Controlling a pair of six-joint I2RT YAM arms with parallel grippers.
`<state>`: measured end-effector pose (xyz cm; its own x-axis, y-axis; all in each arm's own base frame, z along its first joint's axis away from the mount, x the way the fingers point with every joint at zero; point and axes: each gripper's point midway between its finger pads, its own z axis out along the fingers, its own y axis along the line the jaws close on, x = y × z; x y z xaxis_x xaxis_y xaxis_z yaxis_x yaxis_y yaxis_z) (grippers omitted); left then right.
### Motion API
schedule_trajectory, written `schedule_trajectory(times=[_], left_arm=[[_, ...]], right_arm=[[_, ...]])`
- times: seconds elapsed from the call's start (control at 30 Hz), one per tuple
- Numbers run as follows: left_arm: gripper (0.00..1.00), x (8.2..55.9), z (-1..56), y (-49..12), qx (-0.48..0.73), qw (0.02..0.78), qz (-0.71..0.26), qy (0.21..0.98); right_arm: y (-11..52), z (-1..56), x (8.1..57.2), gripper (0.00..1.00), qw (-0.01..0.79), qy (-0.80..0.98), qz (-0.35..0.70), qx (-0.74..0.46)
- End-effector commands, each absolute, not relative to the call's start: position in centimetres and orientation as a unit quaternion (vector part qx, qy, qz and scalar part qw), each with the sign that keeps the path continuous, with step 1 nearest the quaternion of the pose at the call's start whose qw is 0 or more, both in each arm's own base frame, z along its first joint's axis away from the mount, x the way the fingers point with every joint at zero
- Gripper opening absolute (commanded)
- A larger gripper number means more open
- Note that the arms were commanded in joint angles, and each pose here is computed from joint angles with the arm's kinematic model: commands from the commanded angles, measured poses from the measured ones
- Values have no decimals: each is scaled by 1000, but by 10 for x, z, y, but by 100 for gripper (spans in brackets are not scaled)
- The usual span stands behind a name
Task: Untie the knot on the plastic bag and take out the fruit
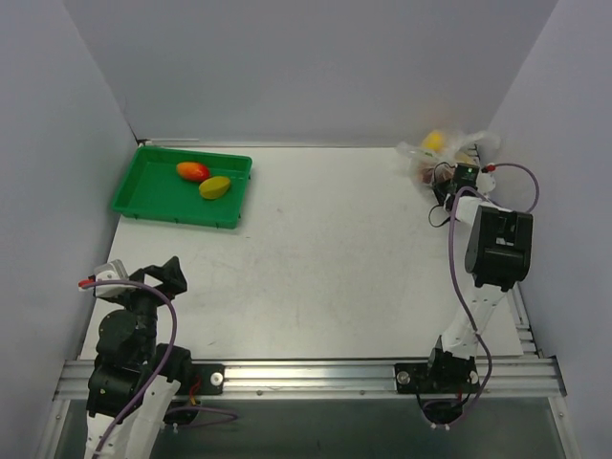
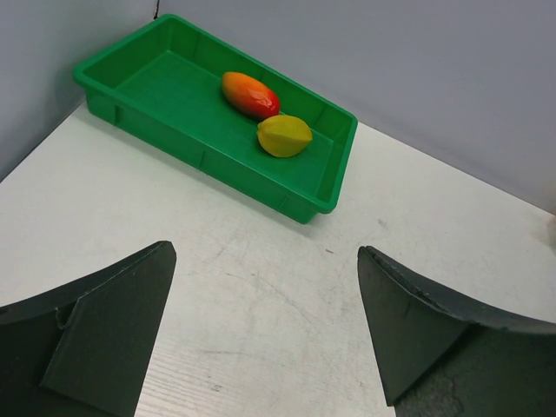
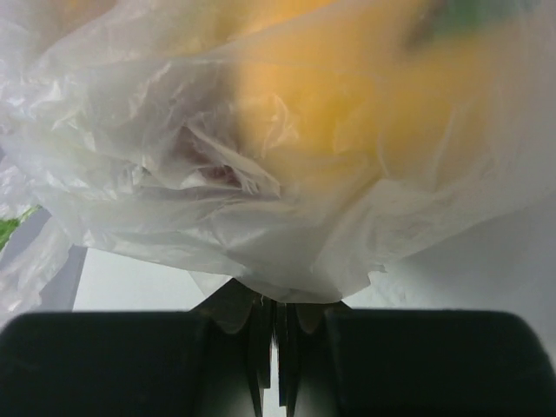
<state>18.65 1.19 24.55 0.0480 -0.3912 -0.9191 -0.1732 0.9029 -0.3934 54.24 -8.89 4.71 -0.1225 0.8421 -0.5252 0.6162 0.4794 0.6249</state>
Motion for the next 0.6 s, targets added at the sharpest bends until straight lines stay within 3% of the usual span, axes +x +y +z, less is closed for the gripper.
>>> schedule_trajectory(times=[0.0, 0.27, 0.57], left_arm=[[97, 187, 253, 10, -203, 703, -88, 676], [97, 181, 266, 2, -186, 722, -116, 656], [97, 190, 267, -22, -133, 719, -155, 665]], right_arm=[[-48, 106, 530, 0, 468, 742, 186, 442], [73, 119, 443, 0, 402, 830, 247, 296], [244, 124, 306, 0, 323, 881, 345, -18]])
